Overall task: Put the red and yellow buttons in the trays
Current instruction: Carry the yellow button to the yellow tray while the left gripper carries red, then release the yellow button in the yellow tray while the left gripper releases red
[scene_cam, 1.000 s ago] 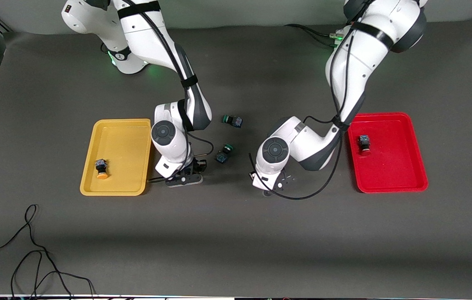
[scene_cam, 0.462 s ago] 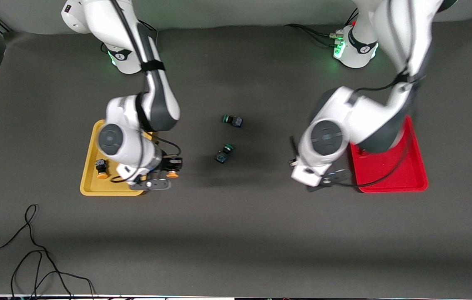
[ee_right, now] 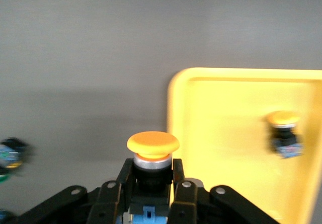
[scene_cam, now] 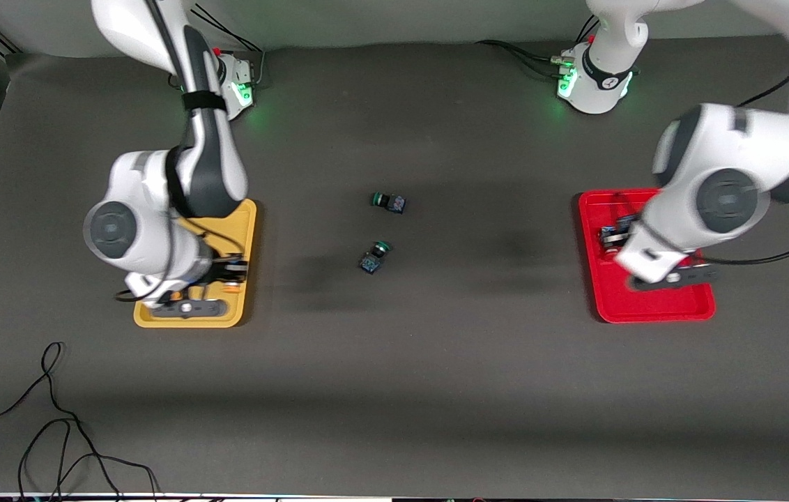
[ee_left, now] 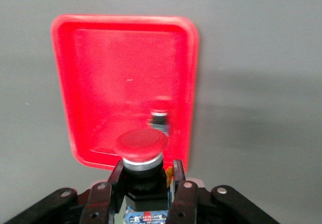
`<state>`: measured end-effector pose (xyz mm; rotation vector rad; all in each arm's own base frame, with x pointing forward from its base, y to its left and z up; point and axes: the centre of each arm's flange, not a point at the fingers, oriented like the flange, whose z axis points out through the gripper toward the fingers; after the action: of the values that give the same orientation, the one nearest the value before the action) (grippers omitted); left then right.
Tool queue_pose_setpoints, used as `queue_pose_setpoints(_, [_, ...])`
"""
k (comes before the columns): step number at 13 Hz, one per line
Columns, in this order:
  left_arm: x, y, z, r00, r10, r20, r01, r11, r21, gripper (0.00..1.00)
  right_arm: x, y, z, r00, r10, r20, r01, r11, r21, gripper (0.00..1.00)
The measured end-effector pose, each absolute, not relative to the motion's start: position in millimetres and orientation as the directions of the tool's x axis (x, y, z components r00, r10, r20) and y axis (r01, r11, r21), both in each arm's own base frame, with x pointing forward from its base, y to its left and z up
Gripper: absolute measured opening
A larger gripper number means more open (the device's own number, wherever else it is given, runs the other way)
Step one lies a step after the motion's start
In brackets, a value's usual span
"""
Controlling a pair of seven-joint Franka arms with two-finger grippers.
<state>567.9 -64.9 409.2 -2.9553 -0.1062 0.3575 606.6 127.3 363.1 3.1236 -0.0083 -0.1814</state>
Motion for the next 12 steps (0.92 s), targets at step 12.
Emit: queue_pose_setpoints(12, [507.5,51.5,219.9,0.982,0.012,-0.189,0.003,-0.999,-0.05,0.41,544.2,41.5,222.2,0.997,-0.005,-0.076,-0.007,-1.0,-0.027,0.34])
